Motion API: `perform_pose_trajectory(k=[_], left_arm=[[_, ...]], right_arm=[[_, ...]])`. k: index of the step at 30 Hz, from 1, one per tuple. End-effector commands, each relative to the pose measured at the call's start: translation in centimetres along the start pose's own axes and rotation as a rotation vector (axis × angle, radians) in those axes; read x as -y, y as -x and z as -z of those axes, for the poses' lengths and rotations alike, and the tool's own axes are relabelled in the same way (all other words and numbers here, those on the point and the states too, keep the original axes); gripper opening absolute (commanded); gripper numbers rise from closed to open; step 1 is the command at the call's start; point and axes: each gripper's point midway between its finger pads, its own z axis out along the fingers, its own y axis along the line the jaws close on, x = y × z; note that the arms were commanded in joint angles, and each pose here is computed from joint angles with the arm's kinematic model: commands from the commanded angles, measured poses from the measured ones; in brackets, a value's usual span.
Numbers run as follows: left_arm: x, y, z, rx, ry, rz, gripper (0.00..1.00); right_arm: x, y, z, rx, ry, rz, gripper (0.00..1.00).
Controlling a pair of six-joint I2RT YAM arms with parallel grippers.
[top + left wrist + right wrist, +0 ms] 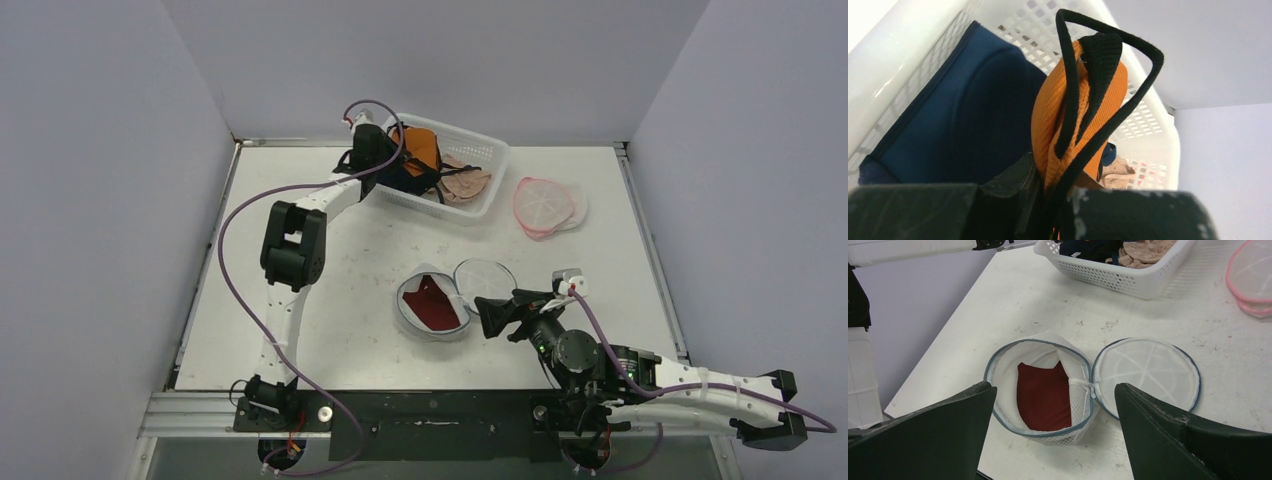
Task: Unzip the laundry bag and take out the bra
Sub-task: Place the bra in the bin.
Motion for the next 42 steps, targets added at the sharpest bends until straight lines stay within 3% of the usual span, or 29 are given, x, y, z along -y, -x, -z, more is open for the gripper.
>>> perform_pose_trajectory(k=[1, 7, 14, 18, 30, 42], left_arm=[[1.6, 1.5, 0.0, 0.040, -0.022, -0.036, 0.00], [2.7, 0.3, 0.4, 0.016, -0.058, -0.043, 0.00], [9.6, 4.6, 4.4, 0.145, -0.193, -0.073, 0.00], [12.2, 3.4, 4.7, 0.110, -0.252, -0.111, 0.00], [12.3, -4.3, 1.0, -0.048, -0.263, -0.139, 0.00], [8.7, -6.8, 0.0, -0.081, -0.132, -0.221, 0.00]], right_arm=[[1.1, -0.3, 0.1, 0.007, -0.046, -0.020, 0.93], [1.2, -0.2, 0.2, 0.012, -0.048, -0.023, 0.93], [1.5, -0.1, 0.3, 0.015, -0.055, -0.033, 0.94], [1.4, -0.1, 0.3, 0.017, -0.053, -0.031, 0.94], [2.0, 0.1, 0.9, 0.012, -0.052, -0.045, 0.94], [2.6, 1.1, 1.3, 0.033, -0.067, -0.044, 0.94]])
